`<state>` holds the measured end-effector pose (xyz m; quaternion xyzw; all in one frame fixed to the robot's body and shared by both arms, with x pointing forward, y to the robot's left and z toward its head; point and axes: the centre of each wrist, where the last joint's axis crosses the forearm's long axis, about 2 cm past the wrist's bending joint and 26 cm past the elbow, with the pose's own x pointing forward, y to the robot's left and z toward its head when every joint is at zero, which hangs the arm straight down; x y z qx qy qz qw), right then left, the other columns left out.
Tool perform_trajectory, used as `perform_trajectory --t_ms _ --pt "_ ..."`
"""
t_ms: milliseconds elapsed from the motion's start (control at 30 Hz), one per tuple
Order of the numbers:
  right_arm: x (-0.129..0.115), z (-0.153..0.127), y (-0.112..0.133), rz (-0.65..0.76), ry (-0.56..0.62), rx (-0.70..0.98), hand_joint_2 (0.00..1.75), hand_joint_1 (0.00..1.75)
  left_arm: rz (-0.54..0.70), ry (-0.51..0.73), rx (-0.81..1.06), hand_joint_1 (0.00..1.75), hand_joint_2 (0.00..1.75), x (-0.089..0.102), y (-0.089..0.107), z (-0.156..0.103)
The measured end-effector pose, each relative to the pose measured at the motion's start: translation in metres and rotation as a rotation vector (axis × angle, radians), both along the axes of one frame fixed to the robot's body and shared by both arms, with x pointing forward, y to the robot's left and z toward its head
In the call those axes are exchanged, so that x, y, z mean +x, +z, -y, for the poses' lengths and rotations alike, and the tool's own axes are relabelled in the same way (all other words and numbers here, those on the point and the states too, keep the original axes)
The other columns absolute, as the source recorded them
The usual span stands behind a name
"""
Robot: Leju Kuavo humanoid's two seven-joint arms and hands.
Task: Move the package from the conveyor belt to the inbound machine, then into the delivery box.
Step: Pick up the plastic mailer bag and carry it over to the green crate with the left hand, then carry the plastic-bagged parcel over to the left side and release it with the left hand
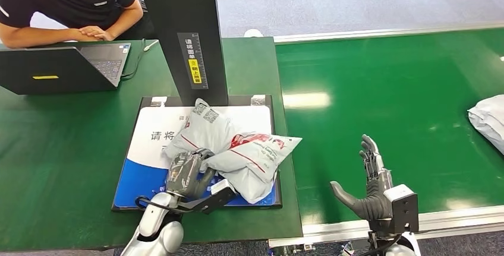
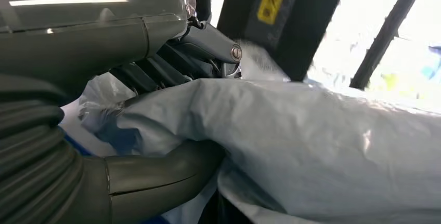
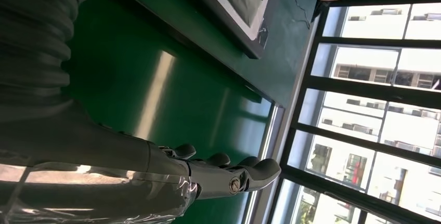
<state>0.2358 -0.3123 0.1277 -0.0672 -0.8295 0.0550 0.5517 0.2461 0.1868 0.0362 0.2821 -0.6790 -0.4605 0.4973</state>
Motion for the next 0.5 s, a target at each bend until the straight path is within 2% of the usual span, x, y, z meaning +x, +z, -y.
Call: perform_trajectory --t_ms 133,233,500 --pt "-0.001 0.003 0.002 0.002 -0.013 -0.003 1.75 0.00 0.142 0.126 -0.001 1.75 1.75 0.004 0.005 -0.016" --pt "-0.002 0.006 0.004 0.002 -0.018 -0.004 1.75 0.00 0.235 0.220 0.063 1.75 1.75 0.008 0.009 -0.038" --pt "-0.003 0.009 0.003 0.015 -0.019 0.019 1.75 0.00 0.359 0.450 0.278 1.75 1.75 0.025 0.026 -0.118"
